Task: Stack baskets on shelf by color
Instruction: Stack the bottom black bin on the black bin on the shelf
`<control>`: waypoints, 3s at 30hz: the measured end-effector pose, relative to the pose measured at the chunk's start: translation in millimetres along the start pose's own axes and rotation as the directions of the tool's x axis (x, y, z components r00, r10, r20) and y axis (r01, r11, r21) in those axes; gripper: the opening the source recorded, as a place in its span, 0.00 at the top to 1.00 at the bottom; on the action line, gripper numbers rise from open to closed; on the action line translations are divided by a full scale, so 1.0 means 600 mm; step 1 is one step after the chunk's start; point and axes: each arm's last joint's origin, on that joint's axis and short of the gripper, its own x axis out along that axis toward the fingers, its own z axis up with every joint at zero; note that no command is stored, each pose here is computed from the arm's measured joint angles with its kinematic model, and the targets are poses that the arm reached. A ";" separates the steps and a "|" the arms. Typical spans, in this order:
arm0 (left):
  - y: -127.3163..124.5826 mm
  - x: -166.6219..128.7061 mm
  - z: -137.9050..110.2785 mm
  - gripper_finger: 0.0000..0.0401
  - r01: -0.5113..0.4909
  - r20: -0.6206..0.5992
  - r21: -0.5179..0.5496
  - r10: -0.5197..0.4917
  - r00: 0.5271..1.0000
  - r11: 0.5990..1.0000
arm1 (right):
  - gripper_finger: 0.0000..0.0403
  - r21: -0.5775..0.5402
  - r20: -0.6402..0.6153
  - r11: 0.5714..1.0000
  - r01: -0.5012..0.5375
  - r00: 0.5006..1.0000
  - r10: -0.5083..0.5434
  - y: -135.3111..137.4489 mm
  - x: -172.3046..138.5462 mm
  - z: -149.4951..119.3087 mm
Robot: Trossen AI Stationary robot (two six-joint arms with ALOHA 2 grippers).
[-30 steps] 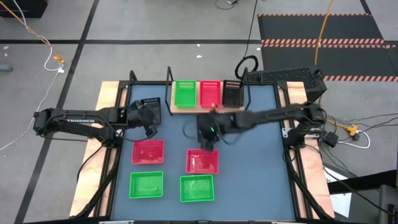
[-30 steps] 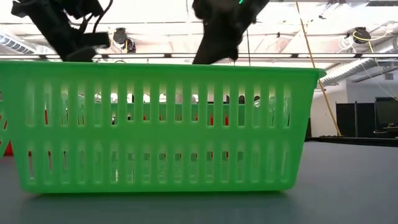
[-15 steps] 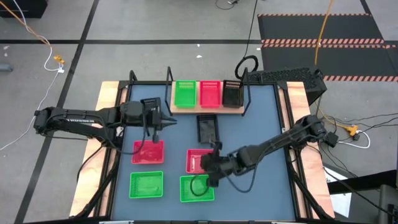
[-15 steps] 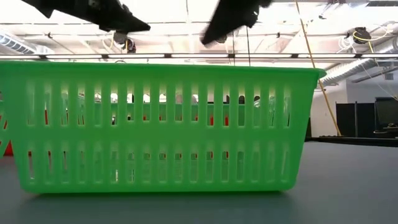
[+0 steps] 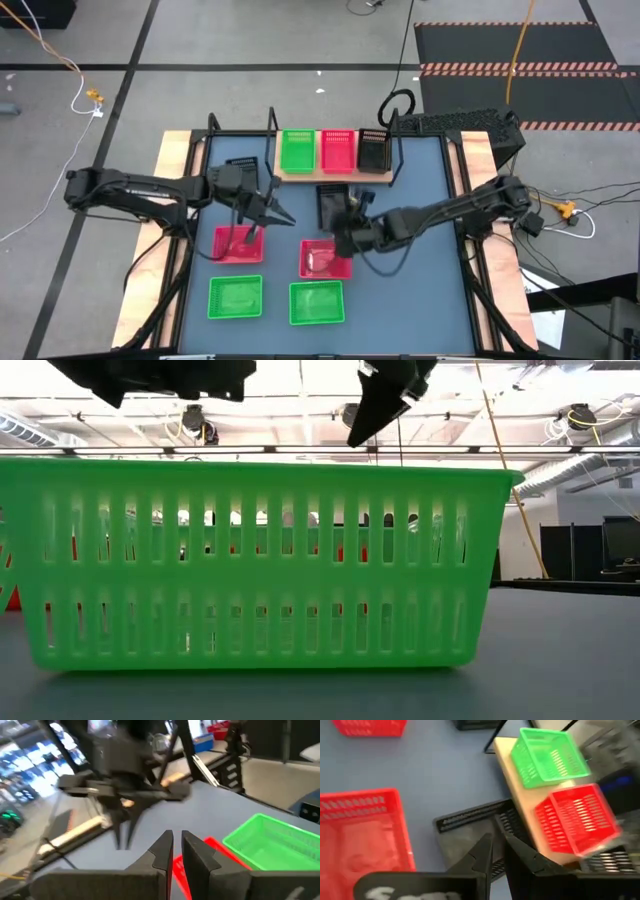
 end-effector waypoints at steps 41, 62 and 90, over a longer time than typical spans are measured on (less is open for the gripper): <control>-0.051 0.000 -0.027 0.65 -0.267 -0.409 -0.327 0.119 0.905 0.907 | 0.60 -0.089 -0.036 0.921 -0.380 0.925 0.379 -0.023 0.148 -0.108; -0.050 -0.008 -0.039 0.64 -0.441 -0.531 -0.318 0.228 0.816 0.839 | 0.79 -0.075 0.030 0.935 -0.347 0.936 0.350 -0.017 0.169 -0.150; -0.052 -0.010 -0.044 0.64 -0.466 -0.567 -0.315 0.230 0.791 0.827 | 0.99 -0.498 0.326 0.821 0.278 0.938 -0.120 -0.132 -0.029 -0.086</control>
